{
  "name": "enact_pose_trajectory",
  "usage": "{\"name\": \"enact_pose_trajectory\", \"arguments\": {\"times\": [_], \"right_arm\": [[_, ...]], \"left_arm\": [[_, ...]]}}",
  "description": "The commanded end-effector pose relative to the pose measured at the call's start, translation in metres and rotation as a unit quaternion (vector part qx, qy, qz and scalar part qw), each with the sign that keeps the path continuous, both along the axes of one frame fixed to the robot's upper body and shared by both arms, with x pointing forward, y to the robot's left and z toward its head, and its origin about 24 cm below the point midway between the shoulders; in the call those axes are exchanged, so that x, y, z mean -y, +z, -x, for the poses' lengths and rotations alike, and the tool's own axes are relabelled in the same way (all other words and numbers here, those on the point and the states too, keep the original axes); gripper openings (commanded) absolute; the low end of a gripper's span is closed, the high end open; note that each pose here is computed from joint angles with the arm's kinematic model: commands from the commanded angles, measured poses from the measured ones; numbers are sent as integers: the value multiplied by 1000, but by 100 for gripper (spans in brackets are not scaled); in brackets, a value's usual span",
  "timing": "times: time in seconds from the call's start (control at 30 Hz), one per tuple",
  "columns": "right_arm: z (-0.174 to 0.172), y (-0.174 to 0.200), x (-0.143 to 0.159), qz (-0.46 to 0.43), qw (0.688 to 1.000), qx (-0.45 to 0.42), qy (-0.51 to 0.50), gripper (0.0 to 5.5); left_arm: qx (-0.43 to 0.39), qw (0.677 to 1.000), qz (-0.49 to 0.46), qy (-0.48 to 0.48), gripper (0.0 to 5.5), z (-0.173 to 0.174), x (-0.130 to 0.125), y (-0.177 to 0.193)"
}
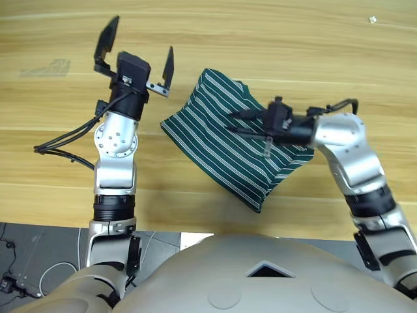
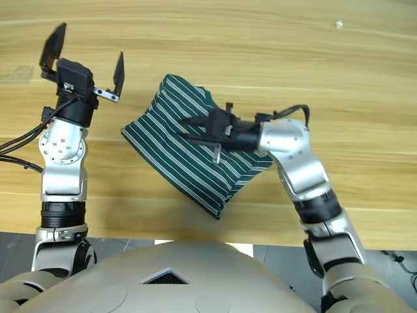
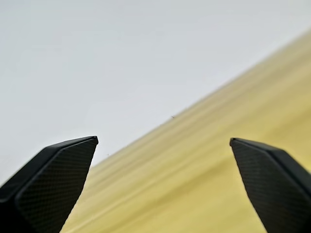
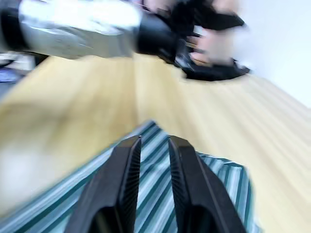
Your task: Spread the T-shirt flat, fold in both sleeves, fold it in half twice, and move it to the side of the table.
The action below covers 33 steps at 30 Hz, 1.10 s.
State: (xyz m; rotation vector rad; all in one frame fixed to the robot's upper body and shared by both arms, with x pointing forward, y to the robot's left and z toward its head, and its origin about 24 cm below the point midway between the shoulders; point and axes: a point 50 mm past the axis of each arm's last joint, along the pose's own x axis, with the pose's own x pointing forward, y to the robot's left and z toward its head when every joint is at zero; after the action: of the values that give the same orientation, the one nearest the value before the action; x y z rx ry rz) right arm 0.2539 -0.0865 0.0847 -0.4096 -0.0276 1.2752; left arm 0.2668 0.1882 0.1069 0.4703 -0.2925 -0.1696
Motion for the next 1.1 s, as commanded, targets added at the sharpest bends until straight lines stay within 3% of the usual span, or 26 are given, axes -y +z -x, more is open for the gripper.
{"name": "enact_pose_trajectory", "arguments": {"times": [0.03,0.17,0.4,0.57,0.7,0.77,0.87,0.97,1.1], "right_arm": [[-41,-26,-17,86,994,46,-51,104],[-62,-57,-33,144,987,33,-67,104],[-70,-86,-30,240,966,48,-87,104],[-85,-89,5,262,946,8,-191,104],[-97,-83,43,223,922,-70,-309,104],[-95,-84,64,267,915,-66,-296,104],[-82,-86,97,376,907,-1,-190,104],[-64,-86,115,382,916,3,-126,104],[-45,-79,115,349,932,16,-100,104]], "left_arm": [[15,1000,21,4,502,-3,6,8],[32,999,3,-7,502,-6,18,12],[62,996,10,-61,502,-4,46,18],[50,997,-9,-62,502,-1,43,10],[39,998,-12,-49,502,1,34,6],[33,998,-21,-50,502,3,35,3],[24,998,-30,-55,502,6,38,-3],[20,998,-36,-57,502,7,41,-6],[16,997,-45,-60,502,9,43,-9]]}}
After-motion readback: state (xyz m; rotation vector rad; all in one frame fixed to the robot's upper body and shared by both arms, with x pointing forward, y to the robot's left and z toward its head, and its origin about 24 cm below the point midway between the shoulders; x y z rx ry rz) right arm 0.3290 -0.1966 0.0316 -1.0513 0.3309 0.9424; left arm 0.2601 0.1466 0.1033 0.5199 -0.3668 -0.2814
